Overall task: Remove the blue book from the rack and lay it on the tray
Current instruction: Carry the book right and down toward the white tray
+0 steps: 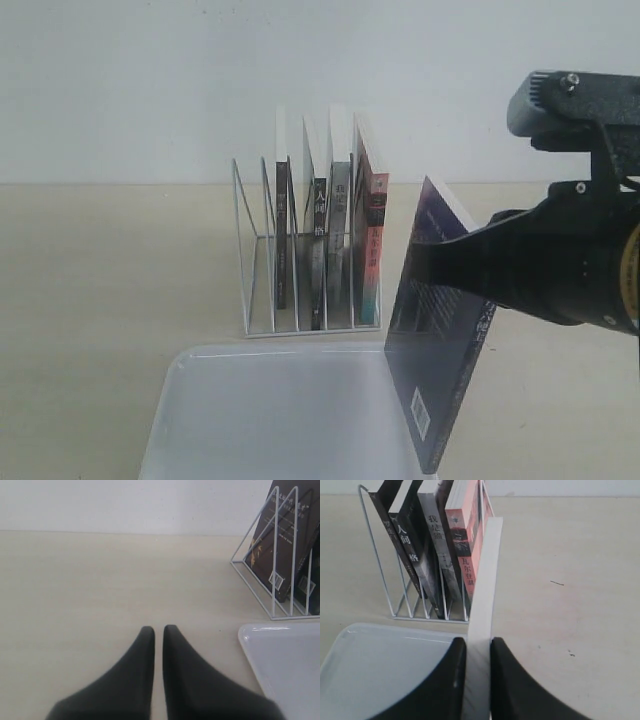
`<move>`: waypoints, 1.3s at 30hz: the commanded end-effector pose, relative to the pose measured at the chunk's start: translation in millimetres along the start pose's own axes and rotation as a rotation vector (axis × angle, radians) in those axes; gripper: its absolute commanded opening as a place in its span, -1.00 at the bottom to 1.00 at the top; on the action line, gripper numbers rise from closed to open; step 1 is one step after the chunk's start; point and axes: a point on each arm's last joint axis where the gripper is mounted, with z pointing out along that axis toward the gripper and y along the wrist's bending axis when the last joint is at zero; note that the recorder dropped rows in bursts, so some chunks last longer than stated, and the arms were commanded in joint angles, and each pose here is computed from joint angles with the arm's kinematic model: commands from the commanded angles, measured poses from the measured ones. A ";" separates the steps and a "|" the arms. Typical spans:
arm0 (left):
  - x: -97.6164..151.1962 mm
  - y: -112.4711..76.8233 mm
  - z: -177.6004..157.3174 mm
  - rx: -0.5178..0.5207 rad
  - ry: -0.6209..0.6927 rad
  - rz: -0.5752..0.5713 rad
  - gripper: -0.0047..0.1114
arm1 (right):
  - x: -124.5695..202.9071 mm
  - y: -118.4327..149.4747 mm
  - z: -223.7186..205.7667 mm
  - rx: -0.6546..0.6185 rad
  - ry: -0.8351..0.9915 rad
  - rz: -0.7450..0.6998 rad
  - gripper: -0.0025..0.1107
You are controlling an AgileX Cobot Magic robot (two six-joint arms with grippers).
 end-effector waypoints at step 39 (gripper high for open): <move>0.6 0.3 0.1 -0.004 -0.004 -0.008 -0.82 | 18.8 18.3 7.7 0.050 -0.107 -0.127 -0.96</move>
